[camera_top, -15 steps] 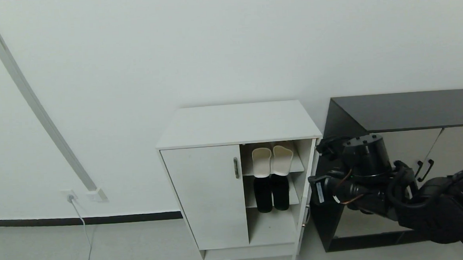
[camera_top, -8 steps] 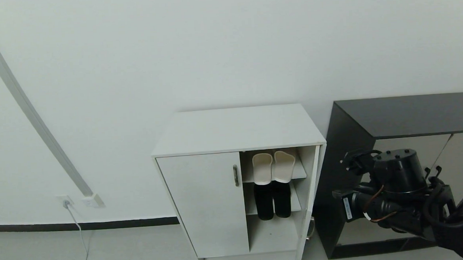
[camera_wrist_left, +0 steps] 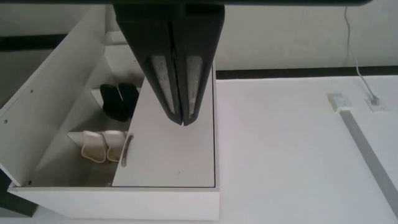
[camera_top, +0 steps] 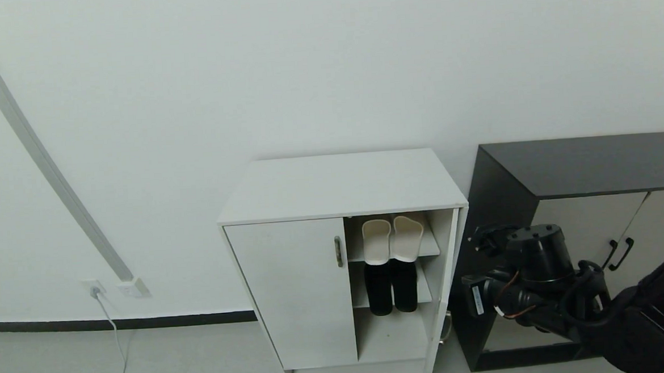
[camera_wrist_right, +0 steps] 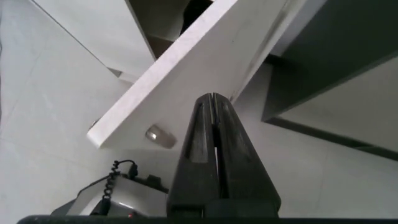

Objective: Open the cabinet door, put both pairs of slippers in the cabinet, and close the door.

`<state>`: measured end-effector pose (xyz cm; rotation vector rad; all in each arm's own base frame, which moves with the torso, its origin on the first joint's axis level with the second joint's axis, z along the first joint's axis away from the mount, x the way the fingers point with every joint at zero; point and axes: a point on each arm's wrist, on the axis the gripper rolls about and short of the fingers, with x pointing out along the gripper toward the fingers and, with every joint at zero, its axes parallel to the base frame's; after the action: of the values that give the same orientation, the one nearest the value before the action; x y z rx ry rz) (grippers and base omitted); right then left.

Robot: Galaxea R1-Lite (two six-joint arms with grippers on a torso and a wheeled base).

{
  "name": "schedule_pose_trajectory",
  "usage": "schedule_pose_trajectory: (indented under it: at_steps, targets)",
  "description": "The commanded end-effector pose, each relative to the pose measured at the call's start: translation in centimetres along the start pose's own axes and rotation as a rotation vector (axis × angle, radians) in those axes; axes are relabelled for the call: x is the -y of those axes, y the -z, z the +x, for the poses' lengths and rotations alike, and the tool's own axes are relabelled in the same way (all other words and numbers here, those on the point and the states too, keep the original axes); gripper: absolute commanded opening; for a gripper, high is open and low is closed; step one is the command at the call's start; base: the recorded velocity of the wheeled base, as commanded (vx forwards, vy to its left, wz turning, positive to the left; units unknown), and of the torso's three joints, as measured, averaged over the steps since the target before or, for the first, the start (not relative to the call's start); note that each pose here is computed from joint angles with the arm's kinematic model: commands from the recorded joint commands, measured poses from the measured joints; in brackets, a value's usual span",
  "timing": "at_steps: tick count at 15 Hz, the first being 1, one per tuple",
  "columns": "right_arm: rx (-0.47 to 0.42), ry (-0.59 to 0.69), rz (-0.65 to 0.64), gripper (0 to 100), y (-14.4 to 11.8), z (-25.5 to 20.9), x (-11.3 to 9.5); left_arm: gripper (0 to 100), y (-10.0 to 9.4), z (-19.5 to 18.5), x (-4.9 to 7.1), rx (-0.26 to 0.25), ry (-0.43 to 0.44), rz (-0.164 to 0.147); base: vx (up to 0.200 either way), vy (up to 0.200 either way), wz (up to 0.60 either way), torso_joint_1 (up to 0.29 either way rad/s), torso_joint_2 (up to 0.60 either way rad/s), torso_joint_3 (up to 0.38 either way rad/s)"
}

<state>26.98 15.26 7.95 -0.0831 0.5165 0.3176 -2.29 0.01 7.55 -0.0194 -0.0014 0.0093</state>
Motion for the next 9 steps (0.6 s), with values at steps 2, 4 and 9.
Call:
schedule_pose_trajectory:
  at_steps: [2, 4, 9]
  targets:
    - [-0.017, 0.000, -0.003, 0, 0.3, 2.6, -0.5, 0, 0.0, 0.0, 0.0, 0.000, -0.001, -0.001, 0.000, 0.000, 0.00, 0.000, 0.00, 0.000]
    - [-0.011, 0.000, -0.002, 0, 0.0, 3.7, -0.7, 0, 0.0, 0.0, 0.0, -0.003, -0.001, -0.001, 0.000, 0.000, 0.00, 0.000, 0.00, 0.000]
    - [0.017, -0.010, -0.001, 0, -0.8, 6.0, -1.5, 0, 0.0, 0.0, 0.0, -0.001, -0.003, -0.001, 0.000, 0.000, 0.00, 0.000, 0.00, 0.000]
